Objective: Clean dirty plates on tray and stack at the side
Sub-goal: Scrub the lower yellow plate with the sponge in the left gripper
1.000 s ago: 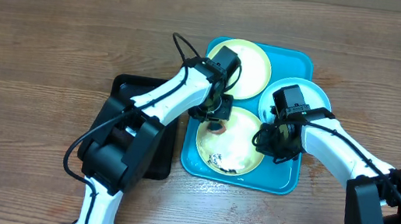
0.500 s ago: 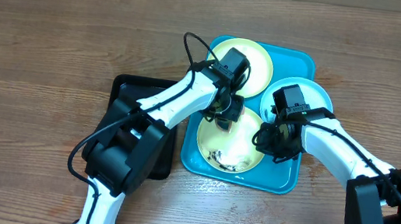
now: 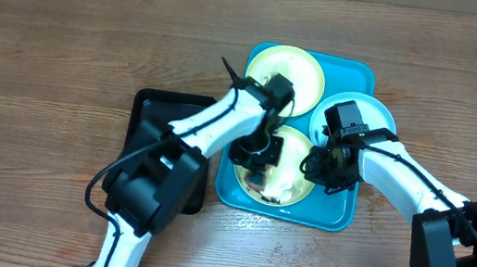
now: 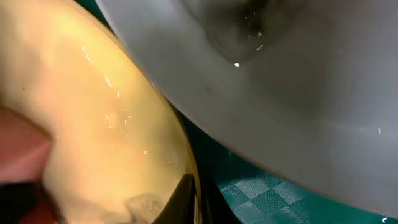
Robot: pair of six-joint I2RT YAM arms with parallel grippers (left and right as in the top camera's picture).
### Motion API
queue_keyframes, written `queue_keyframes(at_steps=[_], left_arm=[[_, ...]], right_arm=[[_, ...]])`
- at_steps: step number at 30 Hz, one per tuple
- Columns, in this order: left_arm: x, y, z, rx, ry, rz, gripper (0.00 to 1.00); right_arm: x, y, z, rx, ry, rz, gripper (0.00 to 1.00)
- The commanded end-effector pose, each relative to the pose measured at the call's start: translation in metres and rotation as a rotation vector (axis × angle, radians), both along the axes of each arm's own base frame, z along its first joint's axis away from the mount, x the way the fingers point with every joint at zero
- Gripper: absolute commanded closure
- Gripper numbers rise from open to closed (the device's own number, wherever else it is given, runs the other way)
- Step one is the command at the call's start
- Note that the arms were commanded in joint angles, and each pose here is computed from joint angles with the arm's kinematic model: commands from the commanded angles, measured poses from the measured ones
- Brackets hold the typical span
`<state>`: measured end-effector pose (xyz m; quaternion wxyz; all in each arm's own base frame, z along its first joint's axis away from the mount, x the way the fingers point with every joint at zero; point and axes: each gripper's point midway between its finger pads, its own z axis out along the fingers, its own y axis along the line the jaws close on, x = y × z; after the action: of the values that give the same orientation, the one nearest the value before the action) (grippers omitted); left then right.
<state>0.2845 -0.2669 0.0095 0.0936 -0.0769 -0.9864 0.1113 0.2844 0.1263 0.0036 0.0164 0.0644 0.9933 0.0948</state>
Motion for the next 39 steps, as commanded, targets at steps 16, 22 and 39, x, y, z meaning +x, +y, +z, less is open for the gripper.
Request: queue_keyframes(at_steps=[16, 22, 39], left_arm=[[-0.021, 0.006, -0.009, 0.174, 0.036, 0.145, 0.96], [0.008, 0.067, -0.006, 0.406, -0.088, 0.19, 0.96], [0.074, 0.061, -0.005, 0.349, -0.355, 0.017, 0.96]], right_arm=[[-0.011, -0.028, -0.02, -0.143, 0.043, -0.017, 0.96], [-0.01, -0.028, -0.02, -0.143, 0.043, -0.017, 0.96], [-0.01, -0.028, -0.02, -0.139, 0.041, -0.017, 0.96]])
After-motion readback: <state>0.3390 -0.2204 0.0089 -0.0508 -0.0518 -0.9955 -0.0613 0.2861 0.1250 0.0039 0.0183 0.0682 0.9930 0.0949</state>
